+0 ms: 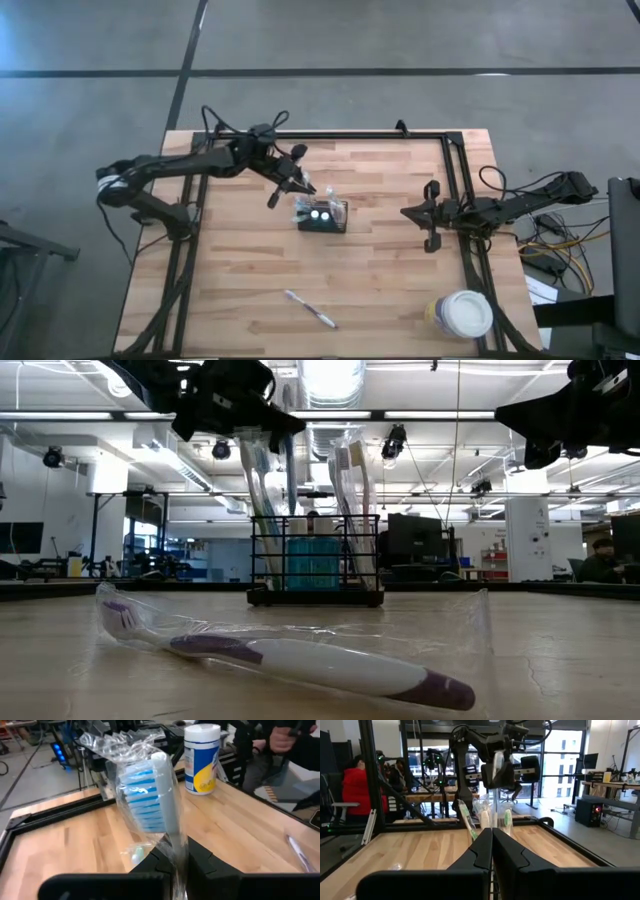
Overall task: Pick & Place toothbrushing station
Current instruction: Put the blue toothbrush into the black wire organizer
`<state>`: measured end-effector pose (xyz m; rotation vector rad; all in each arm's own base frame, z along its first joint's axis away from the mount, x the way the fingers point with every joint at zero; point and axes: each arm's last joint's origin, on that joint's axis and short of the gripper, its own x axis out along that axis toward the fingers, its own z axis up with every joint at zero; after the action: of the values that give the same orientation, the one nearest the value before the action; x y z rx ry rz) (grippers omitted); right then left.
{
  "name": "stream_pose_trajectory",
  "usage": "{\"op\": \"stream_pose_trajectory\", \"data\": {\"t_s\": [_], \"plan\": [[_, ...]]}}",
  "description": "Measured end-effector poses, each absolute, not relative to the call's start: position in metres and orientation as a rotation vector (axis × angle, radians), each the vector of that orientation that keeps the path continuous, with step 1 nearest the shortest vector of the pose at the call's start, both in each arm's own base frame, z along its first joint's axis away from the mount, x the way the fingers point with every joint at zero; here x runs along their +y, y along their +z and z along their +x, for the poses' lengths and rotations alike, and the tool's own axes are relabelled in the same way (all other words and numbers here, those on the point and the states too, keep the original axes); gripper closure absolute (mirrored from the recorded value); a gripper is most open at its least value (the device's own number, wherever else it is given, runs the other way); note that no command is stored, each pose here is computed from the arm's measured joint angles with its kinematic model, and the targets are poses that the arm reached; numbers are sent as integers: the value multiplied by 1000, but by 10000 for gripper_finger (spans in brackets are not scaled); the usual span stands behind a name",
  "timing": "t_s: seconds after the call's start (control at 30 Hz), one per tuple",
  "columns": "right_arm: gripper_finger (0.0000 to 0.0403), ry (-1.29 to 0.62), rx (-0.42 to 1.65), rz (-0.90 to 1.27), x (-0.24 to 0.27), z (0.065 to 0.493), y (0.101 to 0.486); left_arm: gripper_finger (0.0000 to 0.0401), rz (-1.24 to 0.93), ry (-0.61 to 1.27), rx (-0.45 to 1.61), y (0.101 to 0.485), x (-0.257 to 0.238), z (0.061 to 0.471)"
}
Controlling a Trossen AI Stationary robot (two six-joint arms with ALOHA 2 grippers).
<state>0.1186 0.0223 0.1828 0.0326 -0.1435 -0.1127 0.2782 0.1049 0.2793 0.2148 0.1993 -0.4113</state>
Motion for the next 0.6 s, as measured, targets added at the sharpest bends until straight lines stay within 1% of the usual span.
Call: {"op": "stream_pose_trajectory", "data": {"t_s": [0.47, 0.6], "plan": [[394, -116, -146, 42, 22, 119, 183, 382, 227, -419, 284, 267, 107, 277], [394, -116, -146, 41, 22, 119, 183, 382, 243, -426, 310, 255, 109, 280]]}}
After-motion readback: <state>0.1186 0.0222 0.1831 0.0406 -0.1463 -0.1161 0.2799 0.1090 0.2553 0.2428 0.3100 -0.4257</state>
